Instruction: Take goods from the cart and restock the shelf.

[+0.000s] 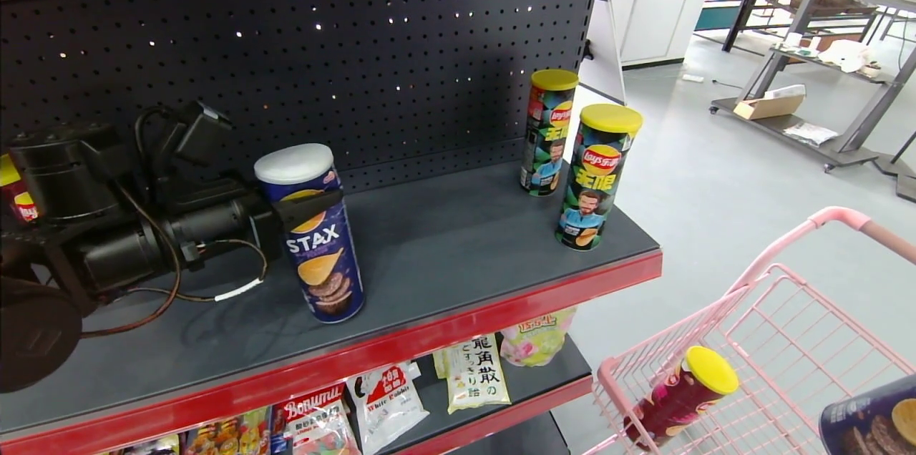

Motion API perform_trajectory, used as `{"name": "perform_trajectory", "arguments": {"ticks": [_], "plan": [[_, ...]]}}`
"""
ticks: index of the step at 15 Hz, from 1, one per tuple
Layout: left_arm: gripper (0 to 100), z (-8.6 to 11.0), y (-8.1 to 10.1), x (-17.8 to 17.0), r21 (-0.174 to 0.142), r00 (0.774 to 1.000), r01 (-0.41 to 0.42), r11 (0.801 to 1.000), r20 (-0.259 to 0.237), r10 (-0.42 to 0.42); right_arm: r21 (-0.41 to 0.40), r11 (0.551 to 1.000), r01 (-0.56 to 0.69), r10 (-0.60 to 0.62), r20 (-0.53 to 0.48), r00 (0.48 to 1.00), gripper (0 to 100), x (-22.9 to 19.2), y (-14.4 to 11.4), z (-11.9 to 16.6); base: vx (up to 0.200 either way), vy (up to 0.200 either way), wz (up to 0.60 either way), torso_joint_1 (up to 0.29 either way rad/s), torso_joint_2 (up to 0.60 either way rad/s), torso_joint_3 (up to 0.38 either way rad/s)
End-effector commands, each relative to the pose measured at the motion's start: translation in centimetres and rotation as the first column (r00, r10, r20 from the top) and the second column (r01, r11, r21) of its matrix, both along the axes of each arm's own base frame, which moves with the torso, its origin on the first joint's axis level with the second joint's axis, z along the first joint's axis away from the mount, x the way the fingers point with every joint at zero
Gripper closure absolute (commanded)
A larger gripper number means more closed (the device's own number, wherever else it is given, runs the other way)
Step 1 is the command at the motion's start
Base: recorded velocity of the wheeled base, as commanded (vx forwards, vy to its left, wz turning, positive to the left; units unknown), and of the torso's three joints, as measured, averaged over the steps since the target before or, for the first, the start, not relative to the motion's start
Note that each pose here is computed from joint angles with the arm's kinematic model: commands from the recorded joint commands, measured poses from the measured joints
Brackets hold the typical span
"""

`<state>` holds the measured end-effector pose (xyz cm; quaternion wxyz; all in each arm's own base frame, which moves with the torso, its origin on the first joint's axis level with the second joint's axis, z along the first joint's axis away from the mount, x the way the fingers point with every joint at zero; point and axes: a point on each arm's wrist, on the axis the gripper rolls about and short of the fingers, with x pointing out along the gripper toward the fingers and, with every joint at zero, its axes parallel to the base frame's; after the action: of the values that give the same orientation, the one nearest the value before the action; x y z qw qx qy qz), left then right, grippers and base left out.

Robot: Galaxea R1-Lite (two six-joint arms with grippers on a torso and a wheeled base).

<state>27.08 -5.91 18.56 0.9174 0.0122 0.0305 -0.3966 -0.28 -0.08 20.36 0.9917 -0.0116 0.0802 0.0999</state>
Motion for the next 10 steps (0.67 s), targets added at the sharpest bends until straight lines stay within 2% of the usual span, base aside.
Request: {"name": "perform_trajectory", "arguments": {"ticks": [1,6,10], "plan": [[100,-0.1,-0.7,-0.1,0.0,1.0,0.017,1.0,-0.005,-0.017,-0.001,1.0,-0.001,0.001,-0.002,1.0,100,0.0,0.0,0.0,0.0,0.0,0.0,0.0,0.0,0.0],[100,-0.7,-1.0,-0.3,0.006,0.999,0.026,1.0,-0.024,-0.026,-0.001,1.0,-0.001,0.001,0.0,1.0,100,0.0,0.0,0.0,0.0,0.0,0.0,0.0,0.0,0.0],[100,-1.3,-1.1,0.4,0.002,1.0,0.003,1.0,0.007,-0.003,0.0,1.0,-0.001,0.001,0.001,1.0,100,0.0,0.0,0.0,0.0,0.0,0.0,0.0,0.0,0.0]]}}
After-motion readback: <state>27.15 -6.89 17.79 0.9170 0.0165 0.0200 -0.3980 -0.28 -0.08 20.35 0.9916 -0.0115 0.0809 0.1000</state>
